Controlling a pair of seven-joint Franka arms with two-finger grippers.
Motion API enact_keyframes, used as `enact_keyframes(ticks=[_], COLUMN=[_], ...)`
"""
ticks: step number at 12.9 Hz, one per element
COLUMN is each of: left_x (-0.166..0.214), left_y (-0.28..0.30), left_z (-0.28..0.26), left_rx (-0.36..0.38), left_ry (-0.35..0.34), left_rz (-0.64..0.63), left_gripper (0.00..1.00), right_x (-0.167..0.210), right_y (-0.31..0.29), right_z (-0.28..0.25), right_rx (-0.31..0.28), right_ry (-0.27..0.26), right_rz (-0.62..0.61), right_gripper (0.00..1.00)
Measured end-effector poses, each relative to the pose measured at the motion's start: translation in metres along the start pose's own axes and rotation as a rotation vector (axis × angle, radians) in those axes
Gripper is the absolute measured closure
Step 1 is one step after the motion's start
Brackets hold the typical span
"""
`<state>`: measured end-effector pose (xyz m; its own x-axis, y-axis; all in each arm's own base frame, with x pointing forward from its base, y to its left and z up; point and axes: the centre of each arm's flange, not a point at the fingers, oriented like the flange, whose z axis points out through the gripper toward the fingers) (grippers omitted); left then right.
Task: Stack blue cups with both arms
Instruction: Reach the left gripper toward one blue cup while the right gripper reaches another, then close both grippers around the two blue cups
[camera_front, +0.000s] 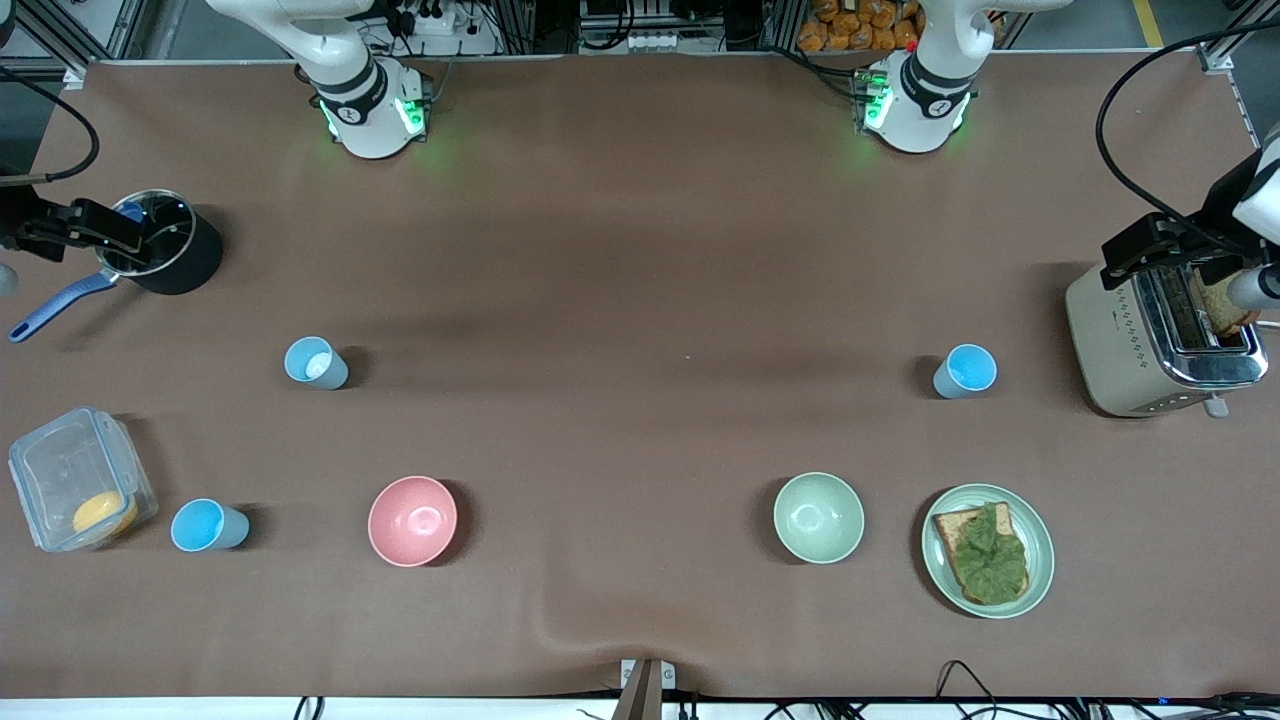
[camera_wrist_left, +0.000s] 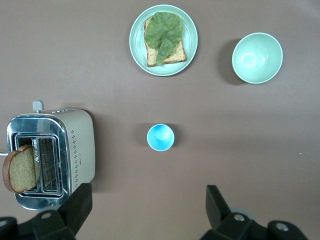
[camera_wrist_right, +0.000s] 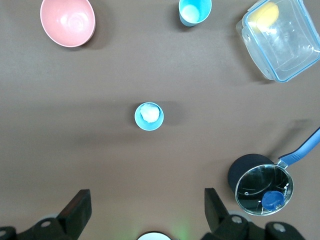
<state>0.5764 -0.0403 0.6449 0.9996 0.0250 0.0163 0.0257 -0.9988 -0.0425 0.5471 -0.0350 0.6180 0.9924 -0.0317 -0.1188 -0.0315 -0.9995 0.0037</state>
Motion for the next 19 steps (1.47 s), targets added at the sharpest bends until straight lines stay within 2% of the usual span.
enact_keyframes(ticks=[6, 11, 14, 16, 19], left_x=[0.000, 0.012, 0.006, 0.003, -0.003], left_y=[0.000, -0.010, -0.026, -0.022, -0.013], left_z=[0.017, 0.126, 0.162, 0.182, 0.242], left_rx=[-0.004, -0.009, -0.010, -0.012, -0.018], left_ry=[-0.044, -0.023, -0.027, -0.015, 0.039], left_rz=[-0.001, -0.020, -0.045, -0.038, -0.023], left_gripper=[0.00, 0.00, 0.00, 0.00, 0.00], right_x=[0.000, 0.000, 0.001, 0.012, 0.049], right_y=[0.000, -0.001, -0.001, -0.006, -0.023], right_z=[0.000, 0.001, 0.004, 0.025, 0.094], right_rx=[0.000, 0.000, 0.000, -0.011, -0.058], right_ry=[-0.001, -0.005, -0.011, -0.055, -0.166], right_rz=[-0.001, -0.002, -0.002, -0.012, -0.044], right_gripper=[0.00, 0.00, 0.00, 0.00, 0.00])
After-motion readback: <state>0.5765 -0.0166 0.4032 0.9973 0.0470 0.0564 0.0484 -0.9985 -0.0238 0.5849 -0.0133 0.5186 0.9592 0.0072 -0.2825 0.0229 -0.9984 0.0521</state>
